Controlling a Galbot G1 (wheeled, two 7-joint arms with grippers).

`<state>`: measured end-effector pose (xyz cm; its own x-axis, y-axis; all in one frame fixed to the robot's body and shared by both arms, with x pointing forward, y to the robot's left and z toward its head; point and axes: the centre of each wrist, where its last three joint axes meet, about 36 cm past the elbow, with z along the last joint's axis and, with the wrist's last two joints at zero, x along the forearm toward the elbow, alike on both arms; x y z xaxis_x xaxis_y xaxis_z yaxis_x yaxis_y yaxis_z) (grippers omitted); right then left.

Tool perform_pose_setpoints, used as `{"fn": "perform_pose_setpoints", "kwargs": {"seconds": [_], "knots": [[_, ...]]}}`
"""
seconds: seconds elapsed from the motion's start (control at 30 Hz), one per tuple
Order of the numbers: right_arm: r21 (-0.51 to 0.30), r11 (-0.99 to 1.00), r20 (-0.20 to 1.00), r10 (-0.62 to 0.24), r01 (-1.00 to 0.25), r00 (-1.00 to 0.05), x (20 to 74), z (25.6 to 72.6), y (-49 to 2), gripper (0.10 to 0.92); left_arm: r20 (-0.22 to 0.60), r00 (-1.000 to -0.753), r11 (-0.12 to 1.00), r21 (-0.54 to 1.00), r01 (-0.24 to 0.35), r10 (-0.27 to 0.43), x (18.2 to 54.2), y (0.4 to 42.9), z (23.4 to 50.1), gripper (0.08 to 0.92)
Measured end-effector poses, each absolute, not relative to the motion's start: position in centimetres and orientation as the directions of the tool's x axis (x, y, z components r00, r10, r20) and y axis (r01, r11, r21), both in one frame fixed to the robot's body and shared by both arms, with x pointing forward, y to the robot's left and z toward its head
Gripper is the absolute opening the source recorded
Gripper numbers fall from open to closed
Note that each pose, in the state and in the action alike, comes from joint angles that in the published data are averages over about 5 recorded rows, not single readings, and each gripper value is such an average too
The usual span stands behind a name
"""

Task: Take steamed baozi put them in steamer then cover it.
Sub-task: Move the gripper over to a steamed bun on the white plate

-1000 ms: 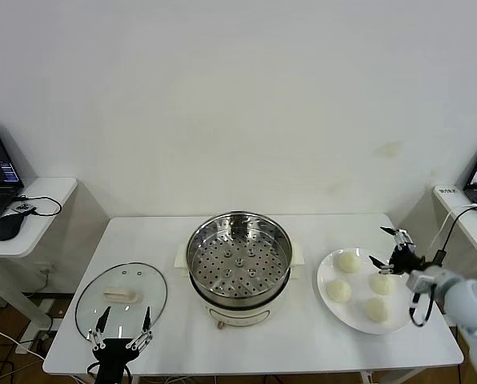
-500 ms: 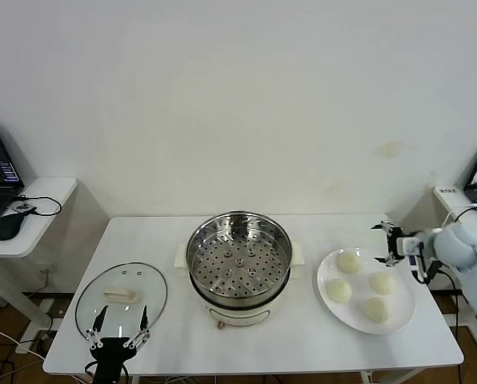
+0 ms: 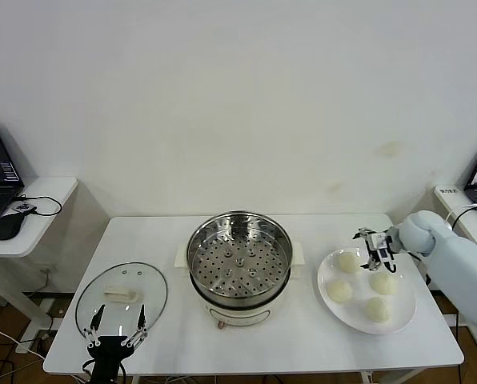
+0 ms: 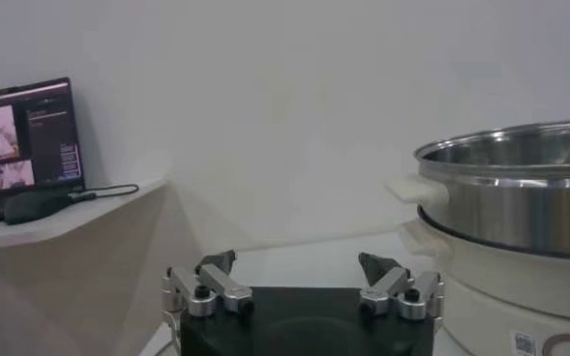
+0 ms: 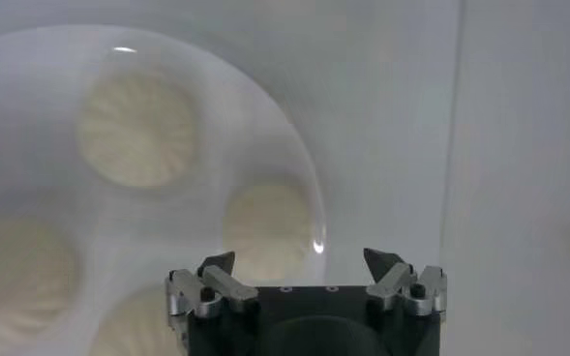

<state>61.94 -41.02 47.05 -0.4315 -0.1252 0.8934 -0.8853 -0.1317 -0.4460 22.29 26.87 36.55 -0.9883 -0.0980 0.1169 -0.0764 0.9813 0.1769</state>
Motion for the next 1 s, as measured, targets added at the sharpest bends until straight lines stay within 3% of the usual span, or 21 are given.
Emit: {"fn": "perform_pose_setpoints", "kwargs": {"seconds": [0.43,1.0], "knots": [[-0.402,-0.143,0.915,-0.092,-0.904,-0.393,62.9,44.8,-39.8,0.806,0.115,-0.989,0.982,0.175,-0.072,-0.093,22.6,26.7,36.4,0.823],[-0.393,-0.159,0.919,-0.069,-0.906,-0.387,63.4,43.8,-39.2,0.627,0.111,-0.99,0.982,0.177,-0.071,-0.092,22.7,26.7,36.5,0.823]]}}
